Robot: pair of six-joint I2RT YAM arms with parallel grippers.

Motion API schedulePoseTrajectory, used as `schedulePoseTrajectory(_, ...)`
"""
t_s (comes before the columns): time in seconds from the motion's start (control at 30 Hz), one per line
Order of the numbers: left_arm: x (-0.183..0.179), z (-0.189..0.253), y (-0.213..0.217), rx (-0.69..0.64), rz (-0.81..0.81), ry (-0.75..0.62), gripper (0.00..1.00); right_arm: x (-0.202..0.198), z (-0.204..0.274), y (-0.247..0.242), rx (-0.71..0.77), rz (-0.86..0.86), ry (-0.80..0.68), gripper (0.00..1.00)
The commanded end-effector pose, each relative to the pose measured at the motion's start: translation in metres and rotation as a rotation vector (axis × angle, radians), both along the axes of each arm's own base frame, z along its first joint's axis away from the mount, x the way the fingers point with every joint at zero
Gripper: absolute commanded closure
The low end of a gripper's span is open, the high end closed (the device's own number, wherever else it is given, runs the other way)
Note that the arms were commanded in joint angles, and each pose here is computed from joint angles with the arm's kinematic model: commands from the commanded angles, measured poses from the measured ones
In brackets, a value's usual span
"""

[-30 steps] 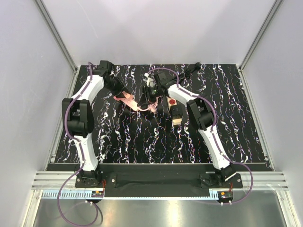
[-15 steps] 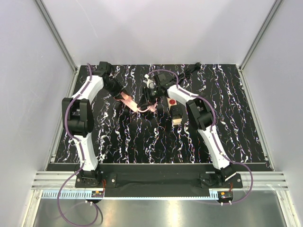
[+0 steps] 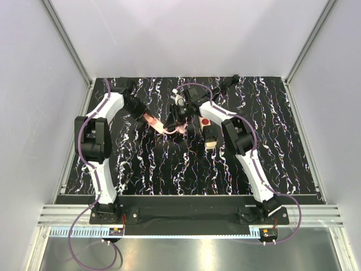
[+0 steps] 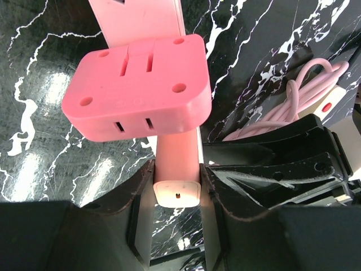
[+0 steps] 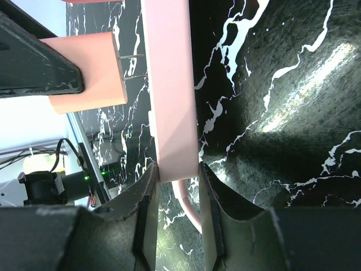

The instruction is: Insert the plug

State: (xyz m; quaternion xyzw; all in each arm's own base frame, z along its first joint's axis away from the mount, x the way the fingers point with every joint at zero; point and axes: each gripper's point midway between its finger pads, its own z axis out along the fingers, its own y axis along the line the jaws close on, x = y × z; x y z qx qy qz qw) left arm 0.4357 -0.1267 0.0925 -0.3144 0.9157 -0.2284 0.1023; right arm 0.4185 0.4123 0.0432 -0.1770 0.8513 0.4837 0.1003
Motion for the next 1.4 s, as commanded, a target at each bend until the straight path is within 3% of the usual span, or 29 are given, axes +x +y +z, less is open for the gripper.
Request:
schedulePoseTrajectory(0.0,0.007,0.010,0.002,-0.005,0.020,-0.045,1.00,-0.012,-0.038,-0.013,-0.080,-0.023,0.109,1.00)
schedulePoseTrajectory(0.47,0.009,-0.003,-0.005,-0.050,0.028,-0.037,1.00,-0.012,-0.039,-0.013,-0.075,-0.017,0.106,1.00)
schedulePoseTrajectory(0.87,0.011,-0.002,-0.018,-0.106,-0.067,-0.058,1.00,-0.013,-0.041,-0.012,-0.077,-0.014,0.108,1.00)
schedulePoseTrajectory(1.37,0.020,-0.012,-0.012,-0.079,-0.081,-0.043,1.00,-0.016,-0.039,-0.012,-0.056,0.016,0.099,1.00)
